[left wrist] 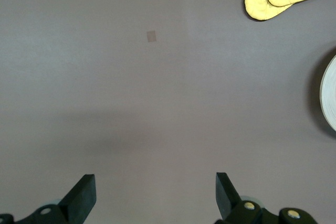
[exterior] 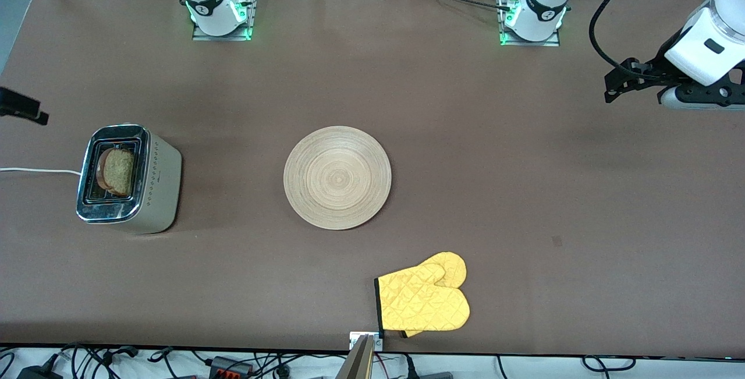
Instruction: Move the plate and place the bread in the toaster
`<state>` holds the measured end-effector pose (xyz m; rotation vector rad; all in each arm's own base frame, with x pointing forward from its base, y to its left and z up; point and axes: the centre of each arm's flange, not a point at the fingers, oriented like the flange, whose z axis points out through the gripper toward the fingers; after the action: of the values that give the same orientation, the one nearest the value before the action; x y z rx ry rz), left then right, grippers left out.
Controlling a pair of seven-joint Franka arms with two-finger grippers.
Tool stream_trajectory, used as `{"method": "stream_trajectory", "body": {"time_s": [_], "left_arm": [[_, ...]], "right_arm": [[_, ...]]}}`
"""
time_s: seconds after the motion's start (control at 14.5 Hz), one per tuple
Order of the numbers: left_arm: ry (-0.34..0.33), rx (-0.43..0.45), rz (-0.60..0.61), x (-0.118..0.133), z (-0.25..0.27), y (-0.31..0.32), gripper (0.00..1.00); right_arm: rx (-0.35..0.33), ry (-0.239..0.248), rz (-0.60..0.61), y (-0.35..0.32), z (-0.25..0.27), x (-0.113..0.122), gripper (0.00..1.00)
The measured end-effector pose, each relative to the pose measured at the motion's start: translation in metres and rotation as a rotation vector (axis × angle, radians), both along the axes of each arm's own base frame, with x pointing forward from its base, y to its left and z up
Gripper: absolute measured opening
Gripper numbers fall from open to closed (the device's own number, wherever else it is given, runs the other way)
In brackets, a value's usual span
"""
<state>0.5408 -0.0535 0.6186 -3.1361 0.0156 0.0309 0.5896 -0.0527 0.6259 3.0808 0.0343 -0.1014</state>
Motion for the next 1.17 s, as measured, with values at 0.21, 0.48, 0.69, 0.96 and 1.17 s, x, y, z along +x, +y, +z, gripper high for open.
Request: {"method": "stream_trajectory", "body": {"time_s": [0.21, 0.48, 0.69, 0.96, 1.17], "left_arm": [[0.000, 0.000, 0.000, 0.000, 0.000, 0.000, 1.00], [0.000, 0.000, 0.000, 0.000, 0.000, 0.000, 1.00], [0.000, 0.000, 0.000, 0.000, 0.000, 0.000, 1.00], [0.000, 0.000, 0.000, 0.000, 0.000, 0.000, 1.00], [0.000, 0.000, 0.000, 0.000, 0.000, 0.000, 1.00]], "right_arm": [[-0.015, -0.008, -0.028, 0.021, 0.008, -0.025, 1.00], [-0.015, -0.011, -0.034, 0.017, -0.002, -0.025, 1.00], [-0.014, -0.003, -0.047, 0.011, -0.012, -0.020, 1.00], [-0.013, 0.009, -0.058, 0.004, -0.024, -0.013, 1.00], [-0.012, 0.008, -0.058, 0.004, -0.024, -0.013, 1.00]]}}
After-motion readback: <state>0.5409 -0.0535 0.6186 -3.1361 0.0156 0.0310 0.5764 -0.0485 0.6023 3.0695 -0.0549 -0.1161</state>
